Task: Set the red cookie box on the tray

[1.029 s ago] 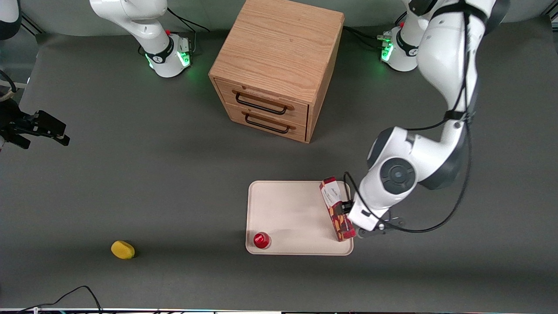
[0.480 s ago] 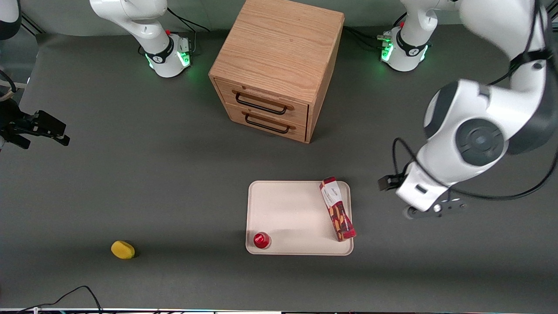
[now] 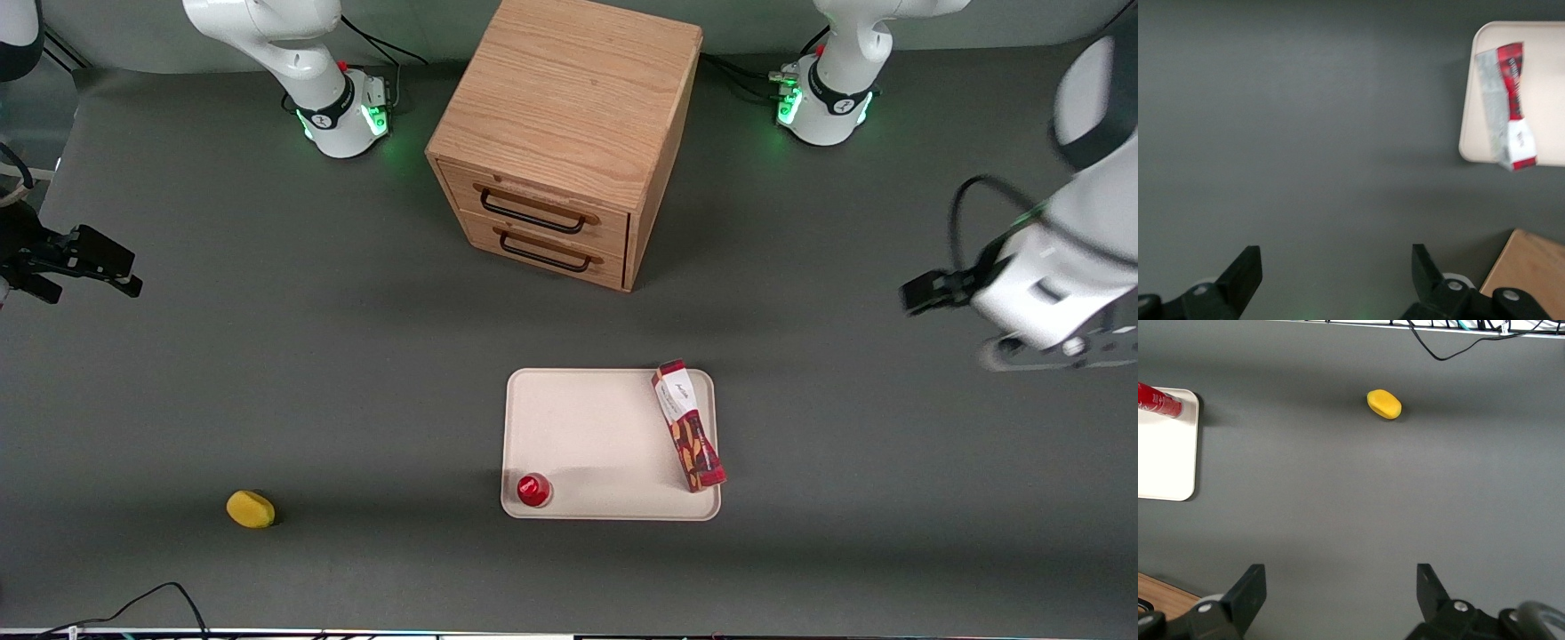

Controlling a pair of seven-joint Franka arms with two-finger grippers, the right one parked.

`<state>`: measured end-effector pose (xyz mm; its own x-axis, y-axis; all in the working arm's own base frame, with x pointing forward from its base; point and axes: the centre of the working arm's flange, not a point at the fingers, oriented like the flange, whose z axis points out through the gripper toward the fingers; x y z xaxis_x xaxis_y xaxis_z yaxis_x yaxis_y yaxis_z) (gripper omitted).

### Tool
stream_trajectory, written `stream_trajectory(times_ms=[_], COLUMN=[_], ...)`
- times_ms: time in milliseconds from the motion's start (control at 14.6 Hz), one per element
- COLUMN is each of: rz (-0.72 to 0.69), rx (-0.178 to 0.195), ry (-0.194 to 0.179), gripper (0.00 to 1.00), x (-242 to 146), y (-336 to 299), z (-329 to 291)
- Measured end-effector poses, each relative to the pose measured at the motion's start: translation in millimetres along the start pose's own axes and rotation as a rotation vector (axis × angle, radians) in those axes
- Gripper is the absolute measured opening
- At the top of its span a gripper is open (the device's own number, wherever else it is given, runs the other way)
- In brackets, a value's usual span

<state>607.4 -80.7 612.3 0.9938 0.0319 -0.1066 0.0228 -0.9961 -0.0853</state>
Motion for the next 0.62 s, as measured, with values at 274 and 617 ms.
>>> stream_trajectory(times_ms=[274,617], rz=[0.011,0.047], rx=[0.016,-0.027], ry=[-0.01,-0.052], gripper=[1.0,1.0], x=[-26,-32], y=[-48,-65], z=[-27,-22])
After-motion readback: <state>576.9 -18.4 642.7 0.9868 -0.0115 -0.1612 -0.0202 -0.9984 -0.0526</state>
